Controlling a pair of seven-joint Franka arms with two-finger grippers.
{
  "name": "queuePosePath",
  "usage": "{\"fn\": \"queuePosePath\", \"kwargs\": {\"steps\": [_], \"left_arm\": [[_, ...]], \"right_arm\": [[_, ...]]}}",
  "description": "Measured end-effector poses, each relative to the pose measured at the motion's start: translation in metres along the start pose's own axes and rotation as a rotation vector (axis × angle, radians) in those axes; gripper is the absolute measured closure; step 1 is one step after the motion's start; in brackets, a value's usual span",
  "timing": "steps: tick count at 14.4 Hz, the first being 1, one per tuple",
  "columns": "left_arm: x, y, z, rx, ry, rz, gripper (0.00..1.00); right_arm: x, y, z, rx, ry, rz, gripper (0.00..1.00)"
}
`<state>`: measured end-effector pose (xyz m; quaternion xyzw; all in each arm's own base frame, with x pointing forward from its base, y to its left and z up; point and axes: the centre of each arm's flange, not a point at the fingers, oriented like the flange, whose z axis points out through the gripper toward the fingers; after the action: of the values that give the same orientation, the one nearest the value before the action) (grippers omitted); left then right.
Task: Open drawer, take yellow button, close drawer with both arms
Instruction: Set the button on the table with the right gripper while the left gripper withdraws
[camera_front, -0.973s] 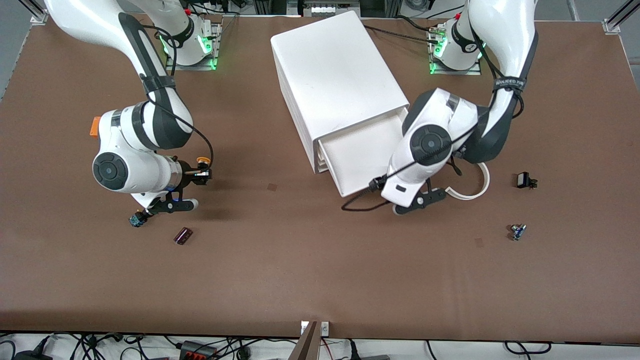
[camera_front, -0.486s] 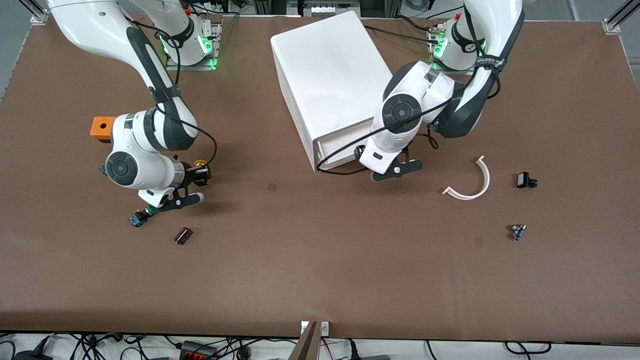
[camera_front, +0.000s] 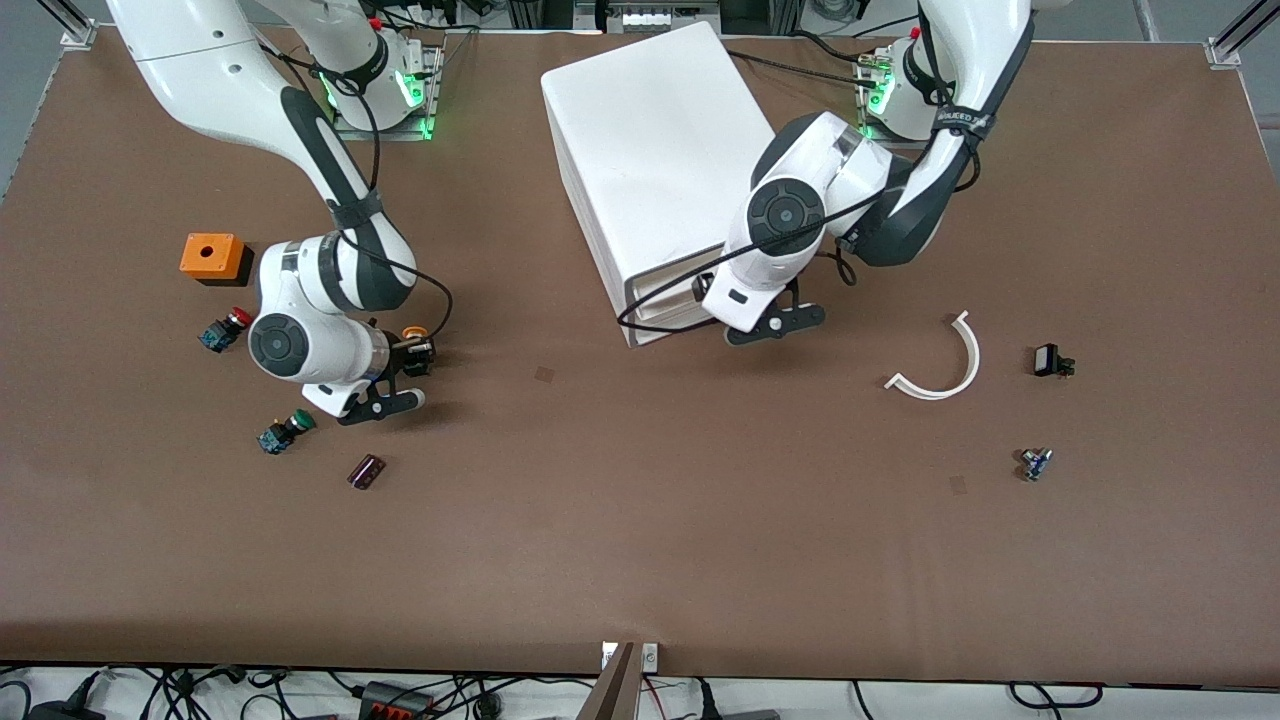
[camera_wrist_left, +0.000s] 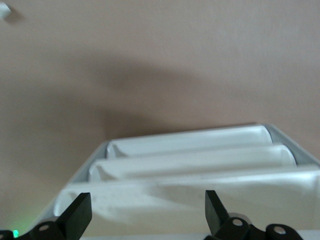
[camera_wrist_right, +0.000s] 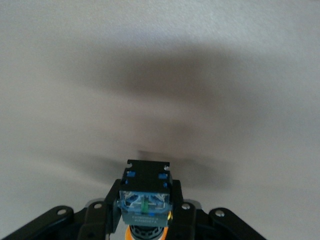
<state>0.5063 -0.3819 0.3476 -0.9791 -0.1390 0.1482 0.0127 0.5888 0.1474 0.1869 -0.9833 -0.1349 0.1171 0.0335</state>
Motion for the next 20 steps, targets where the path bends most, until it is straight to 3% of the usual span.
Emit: {"fn": "queuePosePath", "kwargs": {"steps": [2, 5, 8, 11, 14, 17, 20], "left_arm": [[-0.005, 0.002, 0.004, -0.003, -0.016, 0.001, 0.0], [0.002, -0.005, -0.003, -0.016, -0.017, -0.007, 0.0], [0.023, -0.025, -0.021, -0.04, 0.006, 0.025, 0.0], [0.066, -0.064, -0.058, -0.034, 0.105, 0.068, 0.0], [0.099, -0.105, -0.102, 0.028, 0.193, 0.157, 0.0], [0.114, -0.141, -0.142, 0.089, 0.215, 0.24, 0.0], [0.128, -0.193, -0.183, 0.099, 0.216, 0.328, 0.0]], "right_arm": [[0.004, -0.004, 0.002, -0.025, 0.011, -0.013, 0.54], [0.013, -0.005, -0.02, -0.03, 0.041, 0.038, 0.26], [0.023, -0.01, -0.082, -0.026, 0.029, 0.096, 0.01], [0.023, -0.008, -0.163, -0.024, 0.061, 0.155, 0.0], [0.015, 0.004, -0.228, -0.028, 0.157, 0.178, 0.0], [-0.003, 0.022, -0.287, -0.039, 0.191, 0.211, 0.0], [-0.019, 0.048, -0.329, -0.051, 0.209, 0.26, 0.0]]}}
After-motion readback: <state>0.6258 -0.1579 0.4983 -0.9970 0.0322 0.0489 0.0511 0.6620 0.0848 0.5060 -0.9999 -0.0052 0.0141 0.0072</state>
